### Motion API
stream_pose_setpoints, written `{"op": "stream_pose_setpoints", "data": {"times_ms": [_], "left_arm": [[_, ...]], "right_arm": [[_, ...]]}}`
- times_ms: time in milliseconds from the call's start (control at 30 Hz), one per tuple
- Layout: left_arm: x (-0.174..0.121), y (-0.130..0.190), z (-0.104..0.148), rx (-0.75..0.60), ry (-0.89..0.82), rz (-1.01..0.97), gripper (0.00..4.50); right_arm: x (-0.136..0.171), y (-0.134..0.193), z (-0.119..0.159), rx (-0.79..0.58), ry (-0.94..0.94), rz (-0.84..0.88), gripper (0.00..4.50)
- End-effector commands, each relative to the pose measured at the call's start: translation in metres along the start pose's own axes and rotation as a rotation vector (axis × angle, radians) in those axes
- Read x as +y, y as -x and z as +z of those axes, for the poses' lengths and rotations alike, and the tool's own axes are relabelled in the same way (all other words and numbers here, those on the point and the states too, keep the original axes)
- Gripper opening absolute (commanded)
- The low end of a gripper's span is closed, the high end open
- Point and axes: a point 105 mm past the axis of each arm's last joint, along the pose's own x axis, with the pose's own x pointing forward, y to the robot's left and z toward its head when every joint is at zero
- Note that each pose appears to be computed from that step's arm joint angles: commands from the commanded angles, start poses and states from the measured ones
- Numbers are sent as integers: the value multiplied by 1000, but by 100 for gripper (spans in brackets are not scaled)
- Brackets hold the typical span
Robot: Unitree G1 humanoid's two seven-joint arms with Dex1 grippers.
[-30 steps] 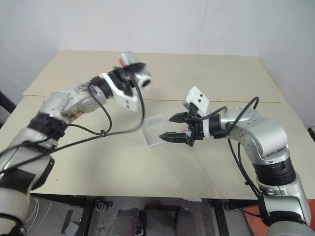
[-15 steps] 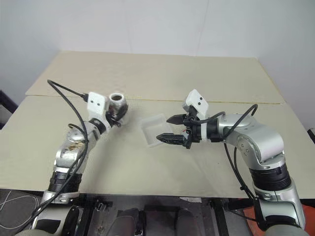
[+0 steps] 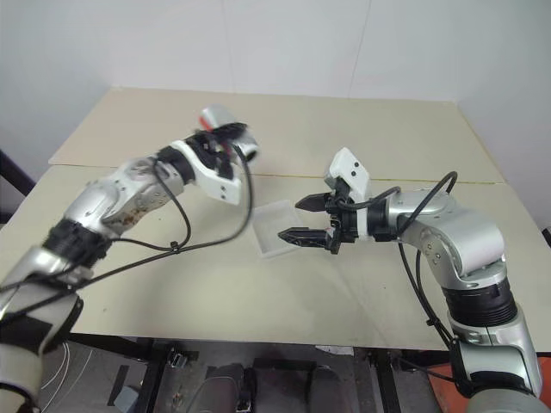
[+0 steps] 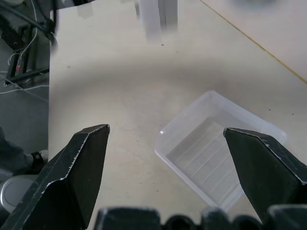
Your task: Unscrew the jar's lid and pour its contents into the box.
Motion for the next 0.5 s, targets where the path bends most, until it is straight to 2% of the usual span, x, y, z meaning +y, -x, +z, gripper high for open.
{"op": "stream_pose_setpoints", "data": {"times_ms": [33, 100, 300, 500], "left_arm": [[-9, -10, 19, -166, -228, -22, 193], [-9, -17, 26, -198, -284, -15, 193], [-10, -37, 41, -205, -301, 8, 193], [-11, -37, 43, -214, -324, 11, 193]], "right_arm": [[-3, 4, 13, -29, 65, -33, 444], [-4, 6, 15, -42, 63, -52, 444], [-3, 12, 15, -66, 45, -100, 444], [2, 15, 10, -71, 19, -115, 444]]}}
